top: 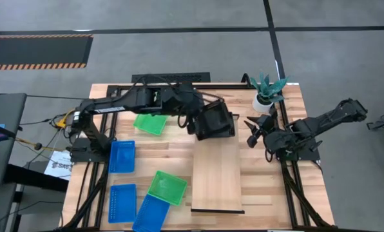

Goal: Stack baskets on shelf by color
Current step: Stack the black bin into the stacked black bin on the shelf

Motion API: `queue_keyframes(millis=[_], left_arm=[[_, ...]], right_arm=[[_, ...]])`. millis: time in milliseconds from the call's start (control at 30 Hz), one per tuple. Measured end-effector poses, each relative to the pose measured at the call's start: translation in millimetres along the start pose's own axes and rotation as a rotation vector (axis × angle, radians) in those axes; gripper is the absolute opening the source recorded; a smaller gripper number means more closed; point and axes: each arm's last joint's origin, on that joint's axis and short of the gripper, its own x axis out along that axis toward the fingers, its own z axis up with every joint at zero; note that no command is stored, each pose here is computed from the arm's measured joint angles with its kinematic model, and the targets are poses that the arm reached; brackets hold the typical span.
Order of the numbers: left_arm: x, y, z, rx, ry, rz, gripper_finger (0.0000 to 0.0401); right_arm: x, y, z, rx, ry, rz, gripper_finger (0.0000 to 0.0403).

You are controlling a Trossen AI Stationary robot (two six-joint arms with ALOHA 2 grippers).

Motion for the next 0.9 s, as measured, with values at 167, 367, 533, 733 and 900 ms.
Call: queue_keyframes(millis=[167,367,533,733,900], left_arm=[[17.4,11.0,-4.6,-0.009,0.031,-0.03,0.0],[32.8,14.0,-7.6,0.002,0.042,-0.059,0.0],[45.1,15.6,-13.3,0.039,0.082,-0.054,0.0],[59.7,16.6,-17.8,0.039,0.103,-0.046,0.0],[62.1,17.1,-19.0,0.043,0.114,-0.045,0.0]], right_arm=[[-0.1,-1.4,-1.6,-0.002,0.01,-0.006,0.0118],[0.0,-1.7,-2.4,-0.011,0.017,-0.008,0.0118],[-0.1,-1.9,-3.1,-0.015,0.024,-0.005,0.0118],[-0.1,-1.9,-3.7,-0.012,0.035,0.006,0.0118],[0.0,-1.9,-4.2,-0.017,0.039,0.005,0.0118]])
